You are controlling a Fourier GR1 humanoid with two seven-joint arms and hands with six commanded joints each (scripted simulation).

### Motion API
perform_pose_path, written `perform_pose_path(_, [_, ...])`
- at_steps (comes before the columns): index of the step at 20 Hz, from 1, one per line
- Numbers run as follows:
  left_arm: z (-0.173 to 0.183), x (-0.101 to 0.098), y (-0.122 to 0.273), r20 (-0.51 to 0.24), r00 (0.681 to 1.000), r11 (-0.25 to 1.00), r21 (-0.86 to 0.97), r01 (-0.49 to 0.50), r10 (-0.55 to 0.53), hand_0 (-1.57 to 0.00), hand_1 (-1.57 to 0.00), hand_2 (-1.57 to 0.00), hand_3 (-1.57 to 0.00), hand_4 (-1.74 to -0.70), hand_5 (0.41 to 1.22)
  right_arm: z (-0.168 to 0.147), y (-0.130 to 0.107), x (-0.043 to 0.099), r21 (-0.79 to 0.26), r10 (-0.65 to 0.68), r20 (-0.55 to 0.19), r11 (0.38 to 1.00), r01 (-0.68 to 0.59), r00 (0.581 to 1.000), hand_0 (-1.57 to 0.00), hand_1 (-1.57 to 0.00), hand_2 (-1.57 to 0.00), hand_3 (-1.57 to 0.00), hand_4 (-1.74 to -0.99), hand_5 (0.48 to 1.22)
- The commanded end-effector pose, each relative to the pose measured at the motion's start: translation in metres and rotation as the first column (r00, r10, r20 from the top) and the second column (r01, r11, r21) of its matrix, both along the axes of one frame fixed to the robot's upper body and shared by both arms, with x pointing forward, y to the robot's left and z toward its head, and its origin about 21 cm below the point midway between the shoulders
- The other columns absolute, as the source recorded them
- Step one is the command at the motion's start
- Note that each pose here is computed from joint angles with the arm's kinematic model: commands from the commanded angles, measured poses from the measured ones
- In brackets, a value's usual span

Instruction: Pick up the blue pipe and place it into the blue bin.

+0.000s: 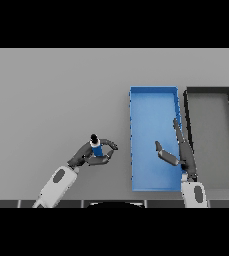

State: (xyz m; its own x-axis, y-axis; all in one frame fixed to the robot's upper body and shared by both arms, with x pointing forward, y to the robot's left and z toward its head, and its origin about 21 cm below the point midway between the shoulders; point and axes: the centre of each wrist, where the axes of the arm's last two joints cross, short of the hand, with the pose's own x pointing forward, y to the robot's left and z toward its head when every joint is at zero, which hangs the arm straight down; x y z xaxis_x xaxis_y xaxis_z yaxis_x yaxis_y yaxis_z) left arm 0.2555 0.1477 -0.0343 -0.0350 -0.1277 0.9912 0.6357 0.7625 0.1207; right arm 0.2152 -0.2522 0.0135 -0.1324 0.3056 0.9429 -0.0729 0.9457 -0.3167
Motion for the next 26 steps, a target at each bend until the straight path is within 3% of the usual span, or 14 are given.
perform_pose_path(1, [-0.003, -0.004, 0.001, -0.009, 1.0, 1.0, 0.004, -0.001, 0.001, -0.6, -0.75, -0.87, -0.91, -1.44, 0.91, -0.001, 0.004, 0.003, -0.002, -0.004, -0.004, 1.0, 0.004, 1.0, 0.0, 0.0, 0.0, 0.0, -1.219, 0.657])
perform_pose_path(4, [-0.003, -0.009, -0.004, -0.005, 1.0, 1.0, -0.011, 0.028, -0.028, -1.07, -1.15, -1.21, -1.19, -1.58, 1.062, -0.001, 0.005, 0.003, 0.017, 0.008, -0.002, 1.0, -0.008, 1.0, 0.0, 0.0, 0.0, 0.0, -1.233, 0.66])
perform_pose_path(9, [0.003, -0.013, -0.012, 0.087, 0.996, 0.999, -0.029, 0.019, -0.016, -1.41, -1.43, -1.45, -1.45, -1.49, 1.169, 0.001, 0.005, 0.003, 0.023, 0.016, -0.005, 1.0, -0.015, 1.0, 0.0, 0.0, 0.0, 0.0, -1.22, 0.635])
perform_pose_path(12, [0.019, -0.006, -0.017, 0.142, 0.99, 0.997, -0.07, 0.022, -0.012, -1.49, -1.5, -1.51, -1.51, -1.47, 1.194, 0.001, 0.0, 0.009, 0.031, 0.006, -0.032, 1.0, -0.005, 0.999, 0.0, 0.0, 0.0, 0.0, -1.225, 0.63])
perform_pose_path(21, [0.079, 0.002, -0.036, 0.253, 0.963, 0.982, -0.138, 0.132, -0.094, -1.56, -1.56, -1.56, -1.56, -1.47, 1.217, 0.0, 0.002, 0.004, -0.016, 0.0, -0.012, 1.0, 0.0, 1.0, 0.0, 0.0, 0.0, 0.0, -1.17, 0.644])
perform_pose_path(26, [0.081, -0.005, -0.04, 0.224, 0.968, 0.986, -0.096, 0.137, -0.113, -1.57, -1.57, -1.57, -1.57, -1.47, 1.22, 0.0, -0.001, 0.004, -0.025, -0.005, 0.006, 1.0, 0.005, 1.0, 0.0, 0.0, 0.0, 0.0, -1.145, 0.643])
